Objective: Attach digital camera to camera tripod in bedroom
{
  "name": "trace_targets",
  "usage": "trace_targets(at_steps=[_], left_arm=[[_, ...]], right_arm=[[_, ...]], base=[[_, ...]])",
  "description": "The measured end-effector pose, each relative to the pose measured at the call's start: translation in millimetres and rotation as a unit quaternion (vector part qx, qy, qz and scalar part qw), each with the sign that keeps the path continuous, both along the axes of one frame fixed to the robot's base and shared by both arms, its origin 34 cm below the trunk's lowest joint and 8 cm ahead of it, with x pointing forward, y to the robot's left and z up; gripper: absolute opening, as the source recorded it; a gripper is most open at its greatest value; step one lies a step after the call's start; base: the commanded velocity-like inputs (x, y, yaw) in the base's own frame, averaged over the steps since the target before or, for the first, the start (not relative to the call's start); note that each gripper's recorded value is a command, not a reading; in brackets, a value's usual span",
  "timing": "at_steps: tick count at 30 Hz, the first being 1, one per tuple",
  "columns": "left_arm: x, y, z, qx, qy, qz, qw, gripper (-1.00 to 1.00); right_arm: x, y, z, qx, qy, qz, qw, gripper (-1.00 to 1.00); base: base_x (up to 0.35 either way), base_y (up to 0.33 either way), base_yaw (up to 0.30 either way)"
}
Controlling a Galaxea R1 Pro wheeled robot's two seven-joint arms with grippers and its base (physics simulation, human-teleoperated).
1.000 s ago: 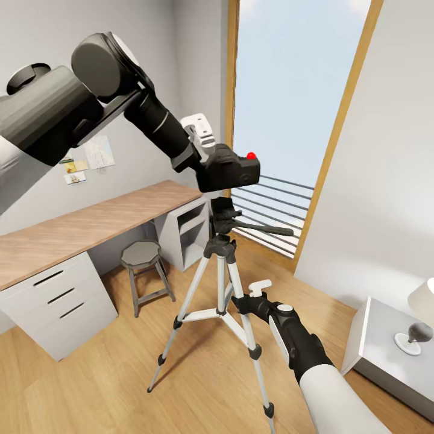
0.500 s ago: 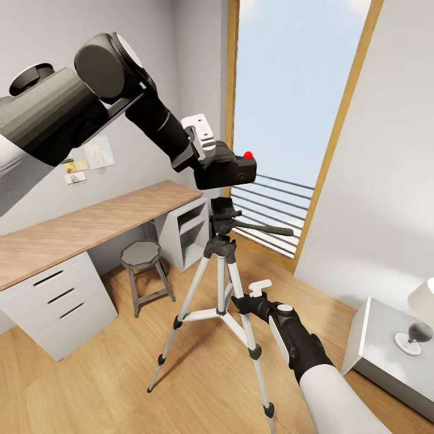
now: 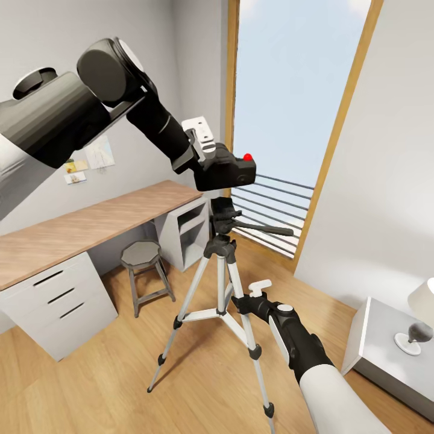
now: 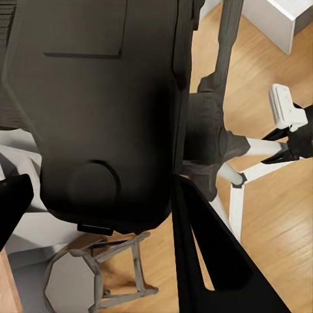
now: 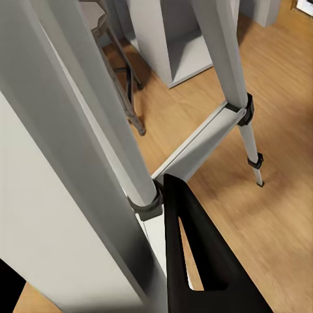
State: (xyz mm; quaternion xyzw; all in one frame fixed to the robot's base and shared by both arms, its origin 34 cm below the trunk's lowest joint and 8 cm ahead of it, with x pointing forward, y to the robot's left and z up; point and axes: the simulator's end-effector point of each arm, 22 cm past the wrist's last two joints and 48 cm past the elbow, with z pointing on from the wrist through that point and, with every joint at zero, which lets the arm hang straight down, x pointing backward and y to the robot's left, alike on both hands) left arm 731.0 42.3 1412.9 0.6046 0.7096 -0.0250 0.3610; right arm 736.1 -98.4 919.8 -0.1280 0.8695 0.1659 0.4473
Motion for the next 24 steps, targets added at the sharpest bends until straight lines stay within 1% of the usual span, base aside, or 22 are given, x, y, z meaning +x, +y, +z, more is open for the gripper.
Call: trace_targets(at_steps=[11,20,24], left_arm=[[1,0,-2,0.000,0.001,0.000,1.0000,-1.00],[14,4,0,-0.002,-0.023,0.017,0.9996,-1.00],[15,4,0,-0.003,-0.026,0.019,0.9995,-1.00]], right_arm=[[0,0,0,0.000,0.000,0.000,1.0000,-1.00],[0,0,0,0.000,0.000,0.000,1.0000,-1.00],[0,0,0,0.000,0.000,0.000,1.0000,-1.00]], base=[[0.000,0.000,0.000],[0.000,0.000,0.000],[0.000,0.000,0.000]])
